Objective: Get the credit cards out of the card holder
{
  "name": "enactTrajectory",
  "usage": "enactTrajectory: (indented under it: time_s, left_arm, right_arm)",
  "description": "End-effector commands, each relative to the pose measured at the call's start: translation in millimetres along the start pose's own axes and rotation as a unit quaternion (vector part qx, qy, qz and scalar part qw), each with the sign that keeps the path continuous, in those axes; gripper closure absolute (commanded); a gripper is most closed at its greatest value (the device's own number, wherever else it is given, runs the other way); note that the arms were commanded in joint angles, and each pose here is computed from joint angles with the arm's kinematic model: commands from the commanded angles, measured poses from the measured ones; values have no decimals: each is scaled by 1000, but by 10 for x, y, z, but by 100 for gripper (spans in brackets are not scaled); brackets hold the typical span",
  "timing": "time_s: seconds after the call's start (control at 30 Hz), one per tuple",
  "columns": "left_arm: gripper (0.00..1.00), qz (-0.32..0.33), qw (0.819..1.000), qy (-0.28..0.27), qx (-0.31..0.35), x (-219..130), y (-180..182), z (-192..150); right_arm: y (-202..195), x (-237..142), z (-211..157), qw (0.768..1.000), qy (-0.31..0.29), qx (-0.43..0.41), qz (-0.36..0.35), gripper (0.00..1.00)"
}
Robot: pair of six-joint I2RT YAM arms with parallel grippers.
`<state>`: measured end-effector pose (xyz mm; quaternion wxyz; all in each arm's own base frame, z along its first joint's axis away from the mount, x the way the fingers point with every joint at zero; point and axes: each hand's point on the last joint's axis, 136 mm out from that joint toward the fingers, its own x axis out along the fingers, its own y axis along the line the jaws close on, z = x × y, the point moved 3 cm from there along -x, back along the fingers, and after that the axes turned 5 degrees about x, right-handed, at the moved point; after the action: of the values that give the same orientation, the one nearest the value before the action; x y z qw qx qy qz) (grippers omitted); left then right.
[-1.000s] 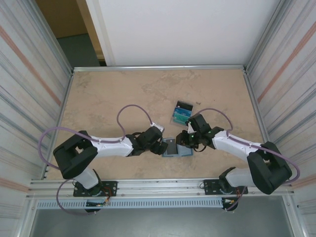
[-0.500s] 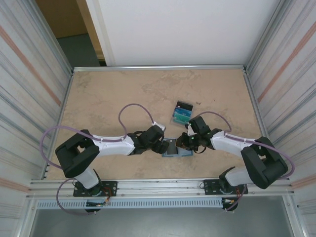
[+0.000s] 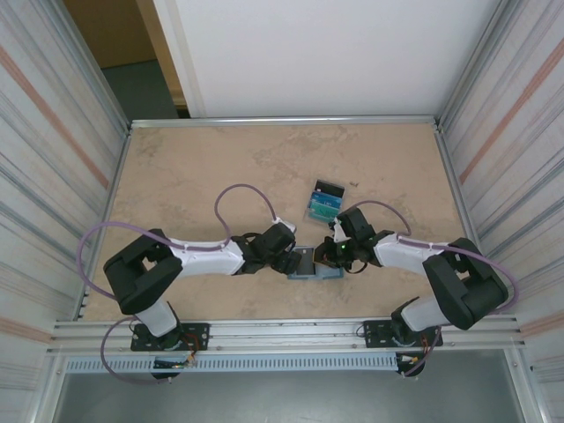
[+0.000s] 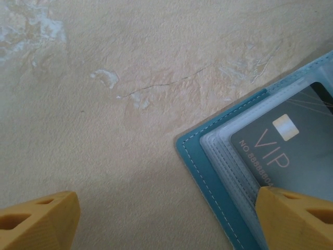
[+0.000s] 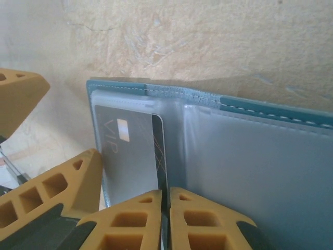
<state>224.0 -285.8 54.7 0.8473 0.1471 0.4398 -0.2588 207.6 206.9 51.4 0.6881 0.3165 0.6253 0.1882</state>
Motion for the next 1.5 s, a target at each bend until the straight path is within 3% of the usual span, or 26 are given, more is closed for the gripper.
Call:
enactTrajectory:
  time_s: [0.0, 0.43, 0.7, 1.47]
  left_arm:
    - [13, 34, 999, 31, -3, 18, 85, -117]
    - [17, 40, 998, 38, -5, -76, 129, -152]
    - [18, 42, 998, 47, -7, -61, 136, -192]
    - [21, 61, 995, 79, 8, 40, 147, -244]
  right_arm:
    - [77, 6, -23, 999, 11, 0, 30, 90]
    - [176, 109, -2, 997, 22, 5, 71, 86]
    - [139, 156, 0, 997, 28, 12, 66, 90]
    - [-20, 20, 8, 997, 11, 21, 74, 85]
